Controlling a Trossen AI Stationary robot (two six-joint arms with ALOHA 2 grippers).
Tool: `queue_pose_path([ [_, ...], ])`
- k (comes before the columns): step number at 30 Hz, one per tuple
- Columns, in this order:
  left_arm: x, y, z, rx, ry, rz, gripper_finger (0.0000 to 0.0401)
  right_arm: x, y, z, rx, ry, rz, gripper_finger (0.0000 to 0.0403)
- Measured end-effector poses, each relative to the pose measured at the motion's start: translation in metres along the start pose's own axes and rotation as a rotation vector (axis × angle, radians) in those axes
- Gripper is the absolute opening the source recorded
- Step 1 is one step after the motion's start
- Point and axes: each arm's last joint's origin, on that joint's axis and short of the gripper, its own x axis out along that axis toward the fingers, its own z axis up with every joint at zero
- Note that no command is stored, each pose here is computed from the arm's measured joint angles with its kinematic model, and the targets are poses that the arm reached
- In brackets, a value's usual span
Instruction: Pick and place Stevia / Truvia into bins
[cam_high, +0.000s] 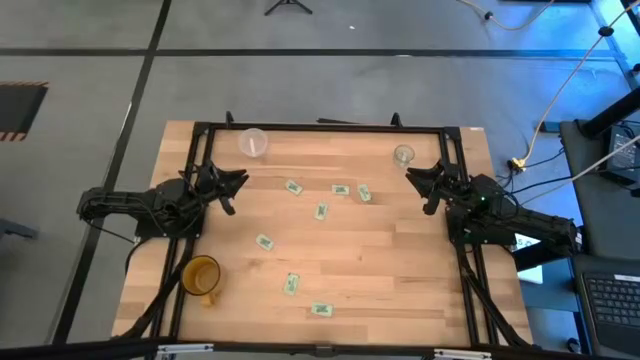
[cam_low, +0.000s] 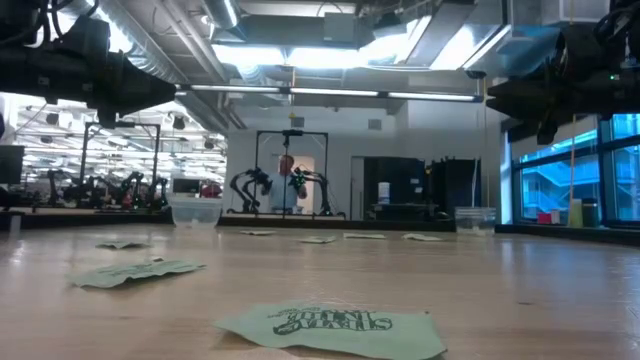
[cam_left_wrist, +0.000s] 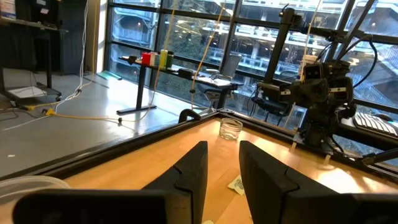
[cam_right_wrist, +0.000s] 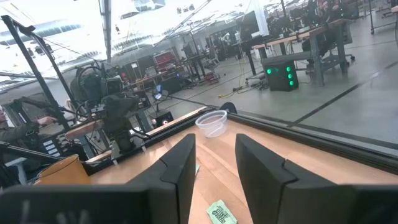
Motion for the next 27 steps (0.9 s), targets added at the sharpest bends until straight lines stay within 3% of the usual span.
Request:
queue_pose_path([
  [6, 0.0, 0.0, 0.0, 0.0, 0.0, 0.0, 0.0088, 0.0, 0.0001, 0.0003, -0.008, -0.004, 0.0, 0.0118],
  [17, 0.0, 0.0, 0.0, 0.0, 0.0, 0.0, 0.0088, 0.0, -0.0002, 0.0004, -0.207, -0.006, -0.01, 0.0118],
  [20, 0.0, 0.0001, 0.0, 0.001, 0.0, 0.002, 0.0088, 0.0, -0.0003, 0.0005, -0.209, -0.007, -0.016, 0.0118],
  [27, -0.0002, 0.0021, 0.0037, -0.019, -0.048, 0.089, 0.0088, 0.0, -0.0004, 0.0005, -0.223, -0.007, -0.018, 0.0118],
])
